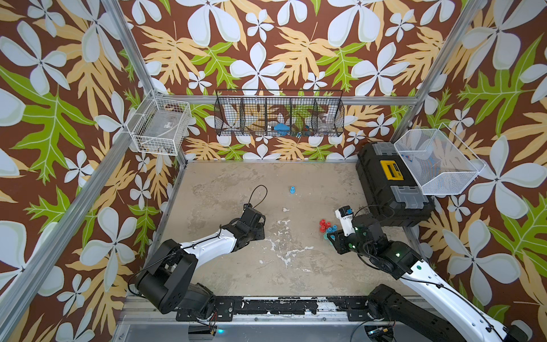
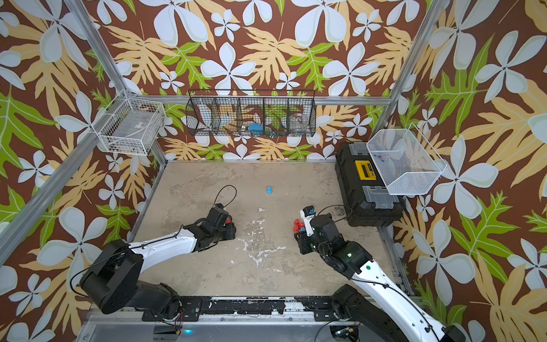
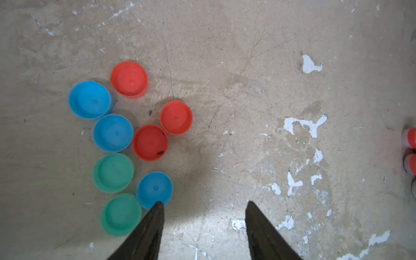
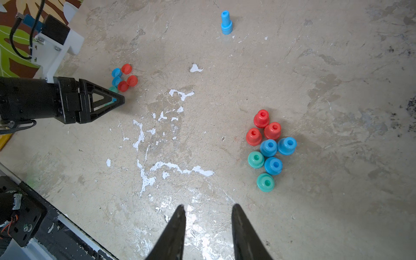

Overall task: Close the stamp cap
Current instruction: Move the cover to the center of the board, then pick up the stamp from the center of the board, then close the cover of the stamp.

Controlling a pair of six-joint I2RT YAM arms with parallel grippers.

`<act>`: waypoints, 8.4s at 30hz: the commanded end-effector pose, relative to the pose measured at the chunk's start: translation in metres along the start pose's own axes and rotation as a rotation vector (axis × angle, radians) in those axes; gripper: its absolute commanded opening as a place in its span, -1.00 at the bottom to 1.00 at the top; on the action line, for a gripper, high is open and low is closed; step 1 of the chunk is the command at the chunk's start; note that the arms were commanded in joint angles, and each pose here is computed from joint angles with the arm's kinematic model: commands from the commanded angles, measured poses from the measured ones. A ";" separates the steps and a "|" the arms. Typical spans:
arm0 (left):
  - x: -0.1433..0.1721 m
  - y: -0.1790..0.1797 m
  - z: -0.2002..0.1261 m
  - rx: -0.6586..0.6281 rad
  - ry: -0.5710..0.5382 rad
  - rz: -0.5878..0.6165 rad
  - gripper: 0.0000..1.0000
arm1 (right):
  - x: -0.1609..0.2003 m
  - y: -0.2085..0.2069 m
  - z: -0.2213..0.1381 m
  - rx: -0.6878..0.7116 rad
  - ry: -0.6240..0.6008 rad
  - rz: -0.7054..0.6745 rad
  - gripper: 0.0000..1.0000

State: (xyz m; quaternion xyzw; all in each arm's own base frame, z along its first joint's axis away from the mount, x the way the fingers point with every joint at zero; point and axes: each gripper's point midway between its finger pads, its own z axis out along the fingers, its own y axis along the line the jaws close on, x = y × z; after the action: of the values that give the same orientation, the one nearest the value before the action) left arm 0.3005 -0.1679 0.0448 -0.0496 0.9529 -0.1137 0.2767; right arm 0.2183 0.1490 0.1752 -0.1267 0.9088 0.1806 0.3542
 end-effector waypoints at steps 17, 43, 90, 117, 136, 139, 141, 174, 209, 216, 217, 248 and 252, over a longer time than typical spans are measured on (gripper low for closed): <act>0.011 0.008 0.022 -0.048 0.039 0.011 0.19 | -0.003 0.005 0.002 -0.020 -0.015 -0.002 -0.29; 0.016 -0.017 0.008 -0.024 0.022 0.060 0.18 | -0.003 0.006 -0.001 -0.025 -0.028 0.000 -0.31; 0.035 -0.149 0.029 0.122 0.059 0.218 0.17 | -0.003 0.006 -0.001 -0.020 -0.023 -0.001 -0.32; -0.028 -0.081 -0.163 0.258 -0.327 0.203 0.23 | -0.025 -0.013 0.010 0.149 0.031 -0.049 -0.32; -0.021 -0.011 -0.194 0.178 -0.473 0.159 0.26 | -0.025 -0.077 0.058 0.364 0.203 -0.029 -0.31; -0.021 -0.011 -0.194 0.180 -0.470 0.156 0.25 | -0.017 -0.083 0.072 0.382 0.261 -0.015 -0.31; -0.022 -0.010 -0.197 0.189 -0.479 0.146 0.26 | -0.013 -0.086 0.080 0.390 0.292 -0.007 -0.31; -0.024 -0.008 -0.204 0.202 -0.498 0.130 0.25 | 0.016 -0.121 0.112 0.410 0.382 0.078 -0.35; -0.024 -0.007 -0.203 0.192 -0.499 0.127 0.25 | 0.025 -0.124 0.127 0.402 0.414 0.077 -0.59; -0.024 -0.007 -0.203 0.193 -0.498 0.129 0.26 | 0.009 -0.124 0.113 0.426 0.376 0.073 -0.67; -0.024 -0.007 -0.203 0.192 -0.499 0.128 0.26 | 0.004 -0.123 0.109 0.429 0.363 0.072 -0.68; -0.024 -0.006 -0.202 0.188 -0.497 0.126 0.26 | -0.017 0.113 0.159 0.084 0.336 -0.220 -0.71; -0.024 -0.006 -0.203 0.190 -0.500 0.124 0.26 | -0.008 0.120 0.169 0.078 0.360 -0.234 -0.71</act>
State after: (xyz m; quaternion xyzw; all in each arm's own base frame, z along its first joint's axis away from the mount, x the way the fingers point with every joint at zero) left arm 0.2113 -0.1324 0.2236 0.0134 0.8428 -0.1683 0.5111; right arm 0.2812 0.3229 0.0944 -0.2500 0.9429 0.0724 0.2077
